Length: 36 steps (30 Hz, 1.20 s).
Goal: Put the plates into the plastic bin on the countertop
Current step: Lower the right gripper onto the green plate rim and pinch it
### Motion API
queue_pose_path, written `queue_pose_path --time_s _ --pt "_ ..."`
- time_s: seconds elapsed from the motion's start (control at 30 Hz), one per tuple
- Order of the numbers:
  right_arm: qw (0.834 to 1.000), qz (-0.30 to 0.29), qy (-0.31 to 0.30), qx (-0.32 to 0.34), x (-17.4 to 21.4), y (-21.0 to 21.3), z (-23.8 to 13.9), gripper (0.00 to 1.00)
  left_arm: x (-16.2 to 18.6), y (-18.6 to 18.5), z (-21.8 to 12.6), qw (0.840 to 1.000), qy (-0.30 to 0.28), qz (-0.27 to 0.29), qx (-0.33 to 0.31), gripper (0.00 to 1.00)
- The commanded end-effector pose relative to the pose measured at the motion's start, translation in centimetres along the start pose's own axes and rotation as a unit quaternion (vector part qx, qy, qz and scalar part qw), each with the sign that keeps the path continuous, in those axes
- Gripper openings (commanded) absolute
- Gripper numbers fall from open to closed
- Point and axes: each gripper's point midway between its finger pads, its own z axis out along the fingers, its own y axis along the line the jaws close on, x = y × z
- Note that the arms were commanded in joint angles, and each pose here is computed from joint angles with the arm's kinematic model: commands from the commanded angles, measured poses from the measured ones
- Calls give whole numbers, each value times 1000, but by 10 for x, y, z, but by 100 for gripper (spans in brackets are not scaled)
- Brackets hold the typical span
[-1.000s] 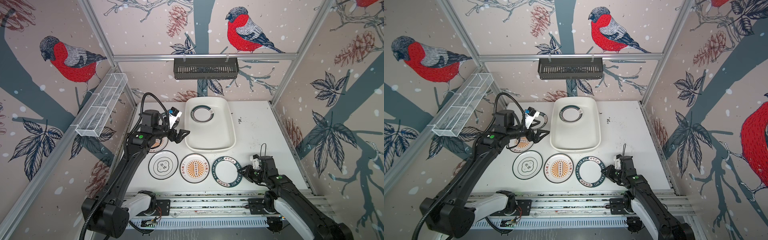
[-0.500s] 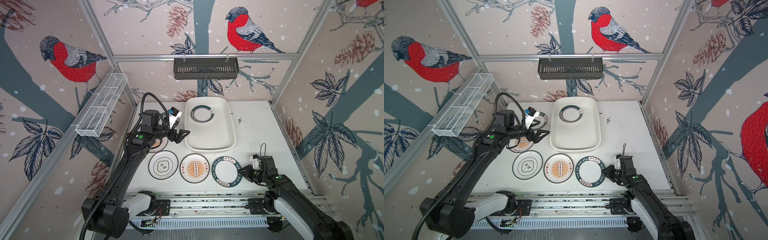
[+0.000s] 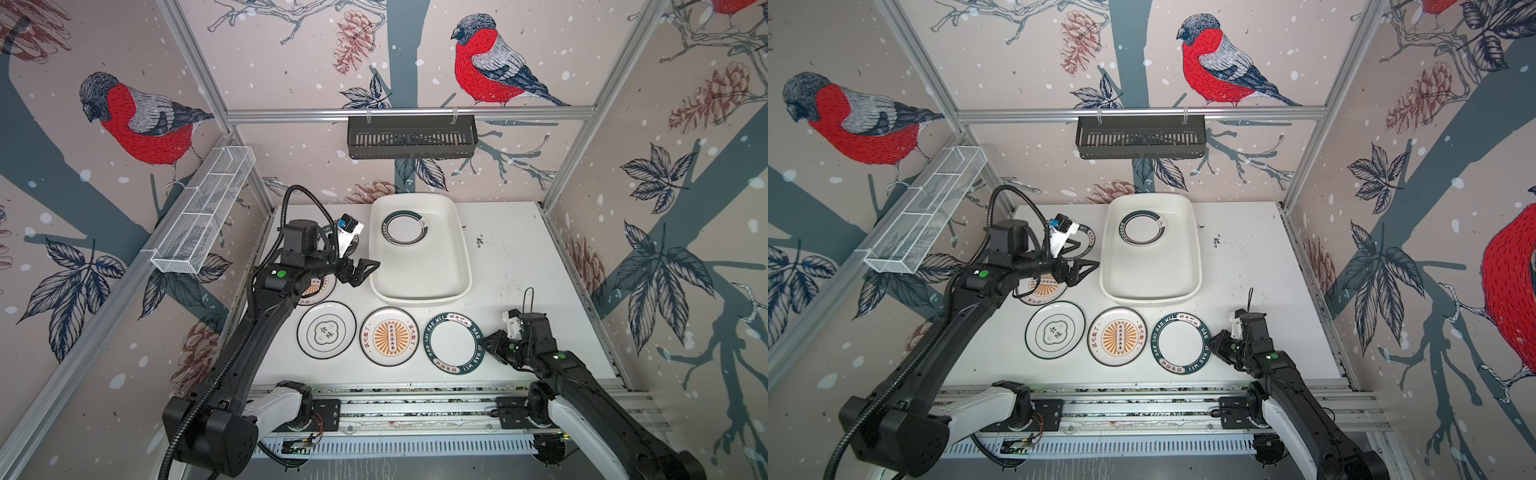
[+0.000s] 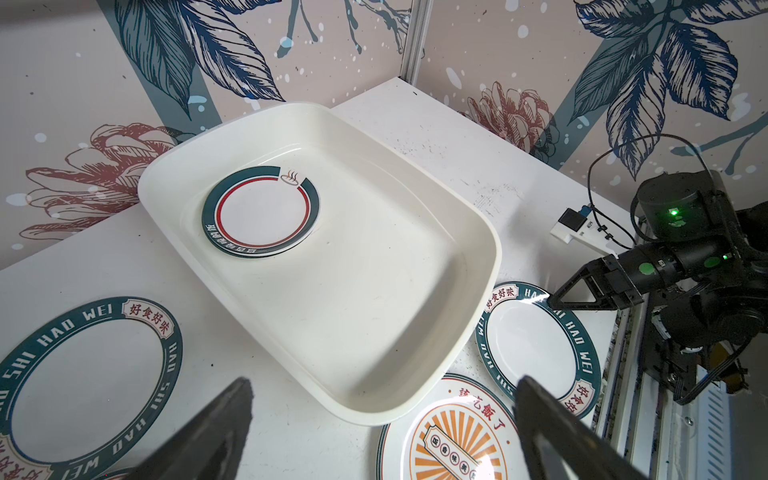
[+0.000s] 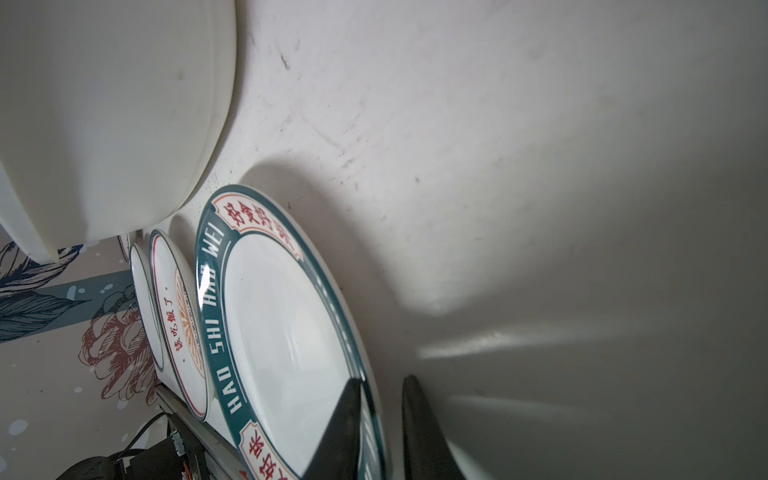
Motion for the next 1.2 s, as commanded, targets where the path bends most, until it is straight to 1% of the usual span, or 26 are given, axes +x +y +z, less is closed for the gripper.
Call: queue_pose_path --time_s 0.0,0.2,0.7,0.87,1.17 --pt "1000 3 8 0 4 -3 2 22 -7 -2 0 1000 -12 8 5 97" --pt "1000 6 15 2 7 -4 3 24 -5 -1 1 1000 -12 8 5 97" --pt "1000 6 10 16 4 -8 2 16 -8 -3 -2 1000 -16 10 6 97" --pt "1000 7 1 19 2 -9 -1 10 -9 -4 -2 1000 -18 11 8 97" --pt "1000 12 -5 18 3 -10 -5 6 -9 -6 -3 1000 -19 10 9 97"
